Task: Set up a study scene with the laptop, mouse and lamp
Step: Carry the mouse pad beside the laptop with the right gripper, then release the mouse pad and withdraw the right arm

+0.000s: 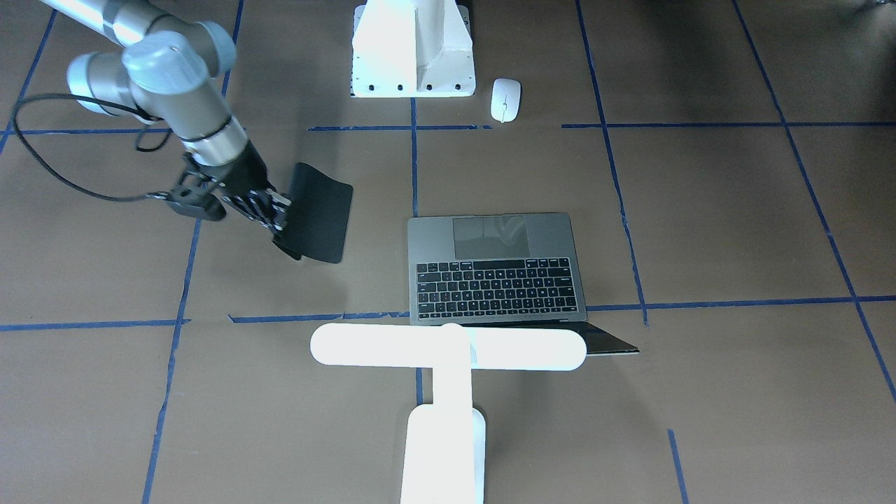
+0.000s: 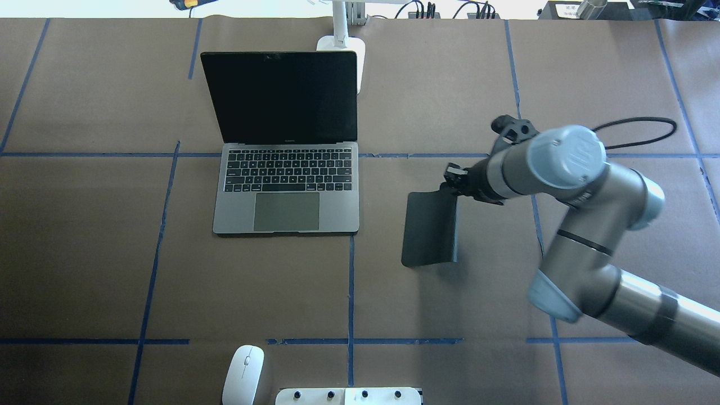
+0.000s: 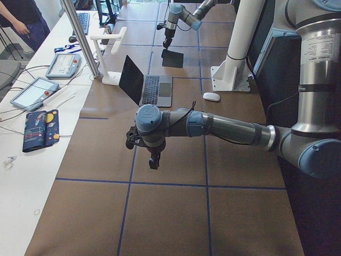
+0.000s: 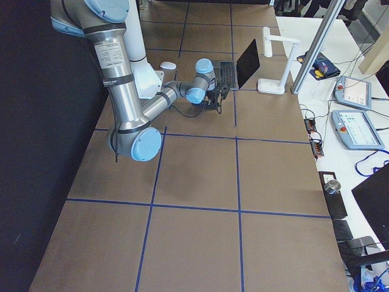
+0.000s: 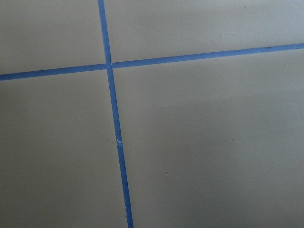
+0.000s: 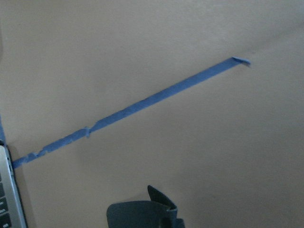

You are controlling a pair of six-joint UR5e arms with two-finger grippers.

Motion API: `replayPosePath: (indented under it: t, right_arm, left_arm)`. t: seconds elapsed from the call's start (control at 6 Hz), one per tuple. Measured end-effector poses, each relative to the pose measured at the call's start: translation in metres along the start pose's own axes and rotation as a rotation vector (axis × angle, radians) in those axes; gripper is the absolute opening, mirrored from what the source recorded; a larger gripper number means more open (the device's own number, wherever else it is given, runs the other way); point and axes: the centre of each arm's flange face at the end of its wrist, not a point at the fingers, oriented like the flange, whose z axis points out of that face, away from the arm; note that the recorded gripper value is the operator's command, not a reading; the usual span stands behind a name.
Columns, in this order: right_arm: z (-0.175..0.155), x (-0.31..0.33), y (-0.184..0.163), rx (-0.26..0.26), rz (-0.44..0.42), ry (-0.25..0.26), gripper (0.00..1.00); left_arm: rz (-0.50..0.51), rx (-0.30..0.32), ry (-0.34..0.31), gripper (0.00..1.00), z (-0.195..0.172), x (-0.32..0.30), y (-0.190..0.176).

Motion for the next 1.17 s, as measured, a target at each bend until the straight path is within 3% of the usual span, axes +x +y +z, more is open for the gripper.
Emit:
replayPosePath:
  t: [0.17,0.33,0.5,0.83,1.17]
  right_arm:
    - [0.018,-0.032,-0.011,0.012,0.007,0.01,0.0]
    - [0.028,-0.052,-0.026,0.028,0.01,0.016,0.07]
    - [0.032,-0.058,-0.037,0.041,0.009,0.019,0.99]
    - [0.037,-0.068,-0.057,0.055,-0.048,0.035,1.0]
    - [0.025,-0.061,-0.087,0.0,-0.142,0.08,1.0]
  left_arm:
    - [-0.003,-0.003,0.0,1.0,0.001,-0.001,0.001]
    - [-0.006,-0.005,0.001,1.0,0.002,-0.002,0.003]
    - [-0.006,-0.005,0.001,1.0,0.002,-0.002,0.004]
    - [0.024,0.035,-0.007,1.0,-0.013,0.019,-0.001]
    - [-0.015,0.107,-0.001,1.0,-0.038,0.084,-0.008]
